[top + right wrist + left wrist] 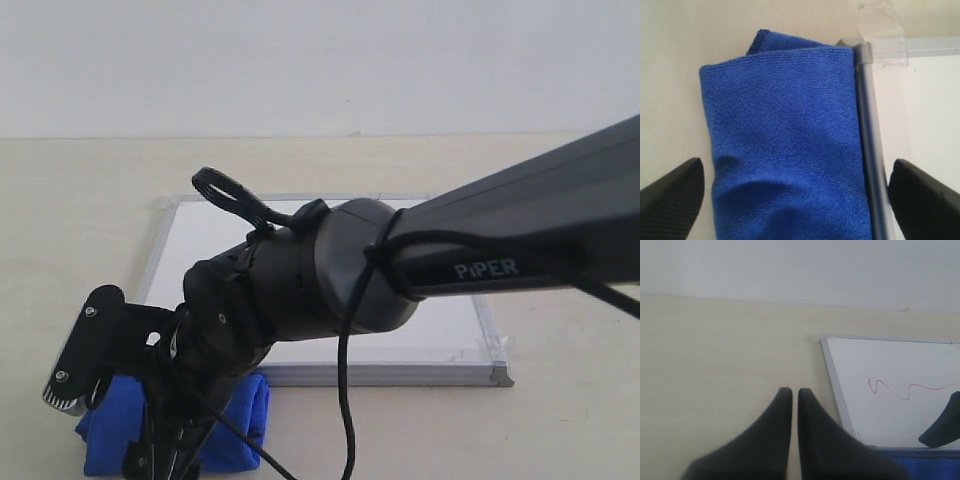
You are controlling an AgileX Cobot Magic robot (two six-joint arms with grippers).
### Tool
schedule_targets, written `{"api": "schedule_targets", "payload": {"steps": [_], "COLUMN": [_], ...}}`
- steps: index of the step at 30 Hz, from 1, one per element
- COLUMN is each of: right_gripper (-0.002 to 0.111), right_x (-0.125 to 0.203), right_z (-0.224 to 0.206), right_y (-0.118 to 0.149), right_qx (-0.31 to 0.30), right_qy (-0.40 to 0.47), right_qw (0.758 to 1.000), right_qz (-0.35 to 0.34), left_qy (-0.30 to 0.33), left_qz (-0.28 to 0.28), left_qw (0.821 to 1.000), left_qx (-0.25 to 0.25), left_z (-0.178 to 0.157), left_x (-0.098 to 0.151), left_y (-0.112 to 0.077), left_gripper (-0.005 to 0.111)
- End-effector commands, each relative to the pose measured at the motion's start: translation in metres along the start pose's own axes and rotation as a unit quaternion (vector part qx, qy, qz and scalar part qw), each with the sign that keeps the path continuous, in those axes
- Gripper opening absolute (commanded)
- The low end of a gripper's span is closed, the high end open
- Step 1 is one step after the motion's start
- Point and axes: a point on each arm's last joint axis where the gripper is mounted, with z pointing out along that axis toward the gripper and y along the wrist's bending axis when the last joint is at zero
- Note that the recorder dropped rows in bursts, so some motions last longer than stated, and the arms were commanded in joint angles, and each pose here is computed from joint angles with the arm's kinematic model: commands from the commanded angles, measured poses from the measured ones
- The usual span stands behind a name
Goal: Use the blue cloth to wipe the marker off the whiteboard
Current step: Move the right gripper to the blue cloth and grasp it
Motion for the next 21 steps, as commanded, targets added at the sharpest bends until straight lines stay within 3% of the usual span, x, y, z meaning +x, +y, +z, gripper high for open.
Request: {"api": "schedule_targets", "payload": {"steps": [1,10,21], "right_gripper": [0.086,0.086,0.086], "right_x": [-0.01,-0.029,-0.02], "right_z": [-0.006,-0.041,-0.024], "right_y": [0.015,0.009,0.011], "right_qx": [-0.046,-0.026,-0.039], "right_qy": [0.014,-0.032,-0.006], "right_qw": [0.999,0.999,0.999], "right_qz": [0.016,0.011,0.016], "left_qy": [-0.005,-0.005,-0.005], "left_qz": [0.0,0.0,0.0], "left_qw": [1.0,1.0,1.0], "left_qx": [0.001,0.001,0.001], "left_z": [-0.001,-0.001,-0.001], "left_x": [-0.002,-0.002,-0.002], "left_y": [0.0,0.0,0.0], "left_gripper": [0.004,0.004,0.004]}}
